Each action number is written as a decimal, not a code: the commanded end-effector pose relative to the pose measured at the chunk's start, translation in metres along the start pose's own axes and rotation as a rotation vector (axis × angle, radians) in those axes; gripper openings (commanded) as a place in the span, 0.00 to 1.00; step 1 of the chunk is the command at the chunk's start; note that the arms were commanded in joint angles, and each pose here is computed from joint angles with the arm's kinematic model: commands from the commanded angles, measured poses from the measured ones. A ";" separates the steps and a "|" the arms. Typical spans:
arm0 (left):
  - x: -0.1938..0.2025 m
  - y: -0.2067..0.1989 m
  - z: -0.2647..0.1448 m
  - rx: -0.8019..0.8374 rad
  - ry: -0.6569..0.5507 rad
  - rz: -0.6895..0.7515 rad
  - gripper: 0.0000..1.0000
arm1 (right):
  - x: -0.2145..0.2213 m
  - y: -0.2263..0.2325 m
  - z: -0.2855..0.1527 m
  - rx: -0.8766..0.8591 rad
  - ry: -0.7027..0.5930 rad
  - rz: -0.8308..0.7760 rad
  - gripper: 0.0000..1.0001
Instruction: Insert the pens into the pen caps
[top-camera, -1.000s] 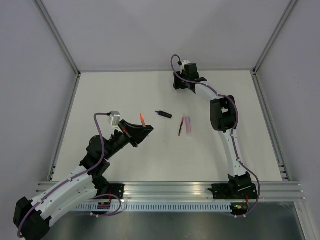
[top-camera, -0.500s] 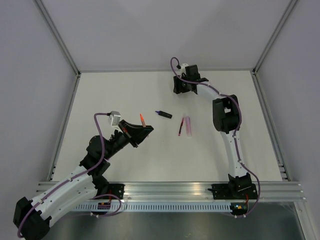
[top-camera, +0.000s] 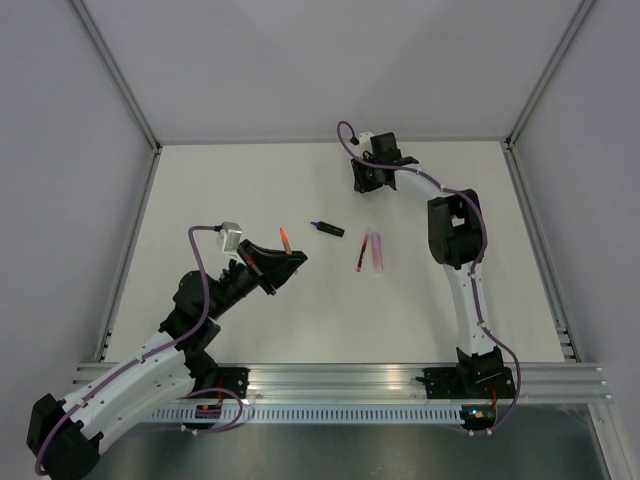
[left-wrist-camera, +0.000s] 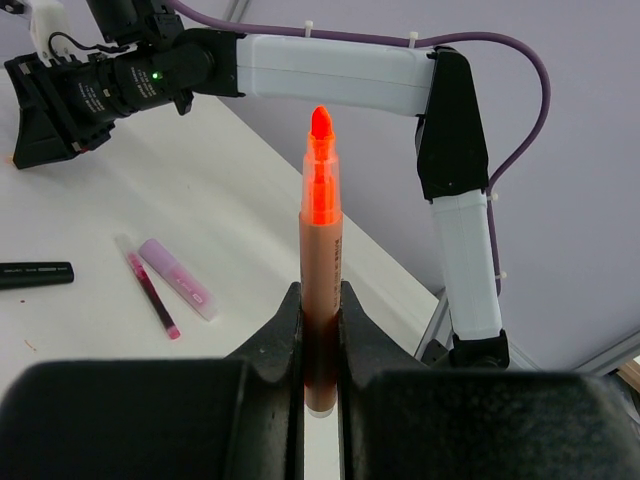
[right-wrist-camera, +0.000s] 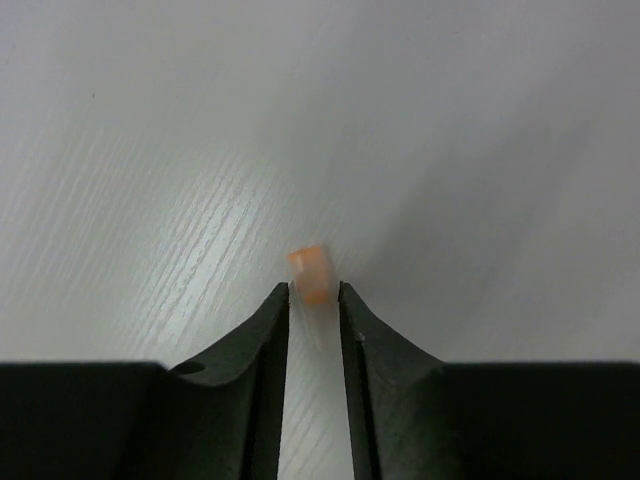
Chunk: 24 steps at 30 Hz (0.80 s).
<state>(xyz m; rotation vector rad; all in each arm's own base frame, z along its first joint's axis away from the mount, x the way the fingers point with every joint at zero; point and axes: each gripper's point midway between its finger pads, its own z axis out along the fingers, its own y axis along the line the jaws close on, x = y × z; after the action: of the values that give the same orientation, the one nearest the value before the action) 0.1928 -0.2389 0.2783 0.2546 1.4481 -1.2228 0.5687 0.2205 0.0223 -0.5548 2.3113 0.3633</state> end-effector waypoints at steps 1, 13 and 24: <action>-0.003 0.004 -0.001 -0.021 -0.019 0.010 0.03 | -0.003 0.017 -0.018 -0.036 0.019 -0.077 0.31; 0.000 0.011 0.001 -0.051 -0.012 0.018 0.03 | 0.061 -0.056 -0.075 0.575 0.225 0.283 0.00; -0.001 0.019 0.000 -0.087 -0.024 0.032 0.03 | 0.175 -0.018 -0.171 0.846 0.192 1.058 0.00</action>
<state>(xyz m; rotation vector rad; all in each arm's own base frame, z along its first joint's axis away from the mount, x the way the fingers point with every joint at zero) 0.2020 -0.2352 0.2703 0.2083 1.4819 -1.1802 0.3936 0.0921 0.0176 0.6931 2.5560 -0.1970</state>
